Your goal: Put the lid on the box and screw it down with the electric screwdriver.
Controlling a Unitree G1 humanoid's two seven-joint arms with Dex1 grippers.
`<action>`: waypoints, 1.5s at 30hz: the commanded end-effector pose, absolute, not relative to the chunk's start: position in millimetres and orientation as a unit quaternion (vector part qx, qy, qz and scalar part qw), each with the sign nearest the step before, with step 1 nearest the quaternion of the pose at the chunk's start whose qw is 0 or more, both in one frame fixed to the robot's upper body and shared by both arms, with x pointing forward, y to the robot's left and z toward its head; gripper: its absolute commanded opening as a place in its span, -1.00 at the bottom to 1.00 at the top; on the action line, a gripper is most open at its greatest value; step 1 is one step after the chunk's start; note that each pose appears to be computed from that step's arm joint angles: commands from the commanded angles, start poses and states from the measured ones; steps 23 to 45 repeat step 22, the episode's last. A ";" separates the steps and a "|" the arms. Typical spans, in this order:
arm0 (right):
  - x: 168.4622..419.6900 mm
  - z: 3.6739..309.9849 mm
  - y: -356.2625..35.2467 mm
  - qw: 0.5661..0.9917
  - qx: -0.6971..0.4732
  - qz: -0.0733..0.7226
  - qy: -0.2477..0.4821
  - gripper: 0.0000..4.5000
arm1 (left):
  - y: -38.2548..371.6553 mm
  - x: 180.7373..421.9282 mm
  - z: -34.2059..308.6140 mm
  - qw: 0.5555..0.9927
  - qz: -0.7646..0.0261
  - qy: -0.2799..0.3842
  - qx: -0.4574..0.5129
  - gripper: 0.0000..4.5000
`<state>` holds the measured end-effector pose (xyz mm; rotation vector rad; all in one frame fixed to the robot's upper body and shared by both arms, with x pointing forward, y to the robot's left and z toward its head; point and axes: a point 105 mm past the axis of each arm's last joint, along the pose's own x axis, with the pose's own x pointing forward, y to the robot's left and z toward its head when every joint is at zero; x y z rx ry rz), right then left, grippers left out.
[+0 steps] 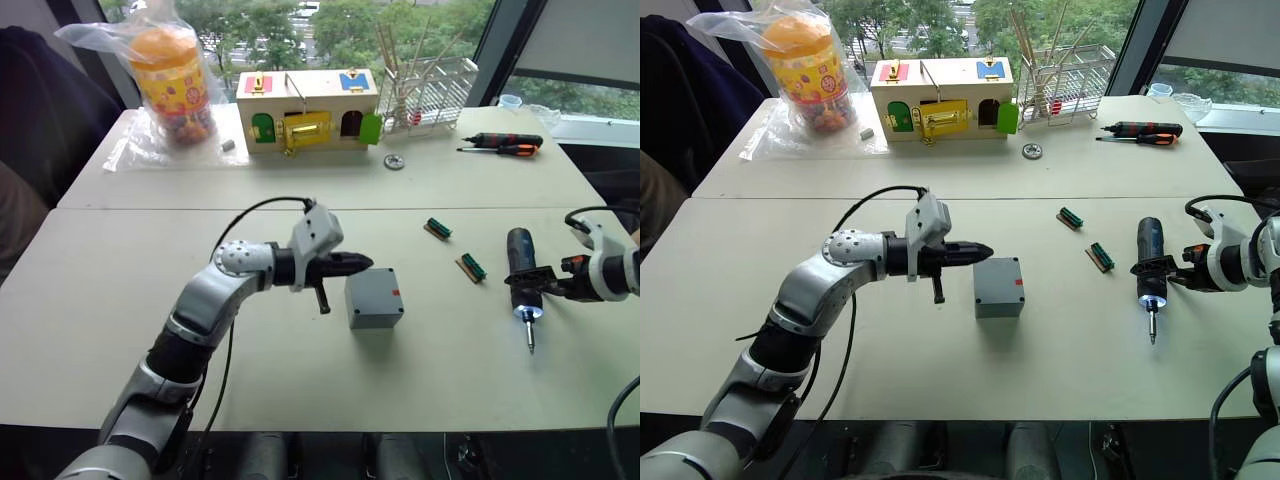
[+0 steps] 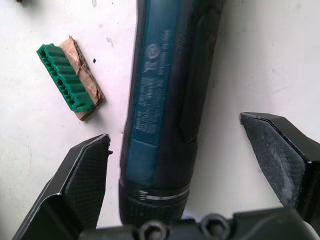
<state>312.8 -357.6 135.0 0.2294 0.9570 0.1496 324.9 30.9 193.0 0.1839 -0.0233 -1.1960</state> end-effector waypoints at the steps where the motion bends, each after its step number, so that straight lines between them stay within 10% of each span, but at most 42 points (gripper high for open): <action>1: 319.8 163.8 -370.4 0.914 0.049 0.065 0.398 0.99 | 62.3 337.2 213.0 0.851 -0.521 -0.027 0.050 -1.00; 8: 303.1 220.2 -300.2 0.953 -0.073 0.256 0.147 0.99 | 113.3 297.3 175.1 0.839 -0.535 0.097 0.012 -1.00; 17: 220.4 154.2 -232.6 0.899 0.012 0.380 0.219 0.99 | 132.0 239.7 127.8 0.811 -0.545 0.208 -0.031 -1.00; 45: 216.6 136.1 -232.2 0.894 0.018 0.377 0.240 0.99 | 131.2 222.8 107.6 0.803 -0.545 0.240 -0.040 -1.00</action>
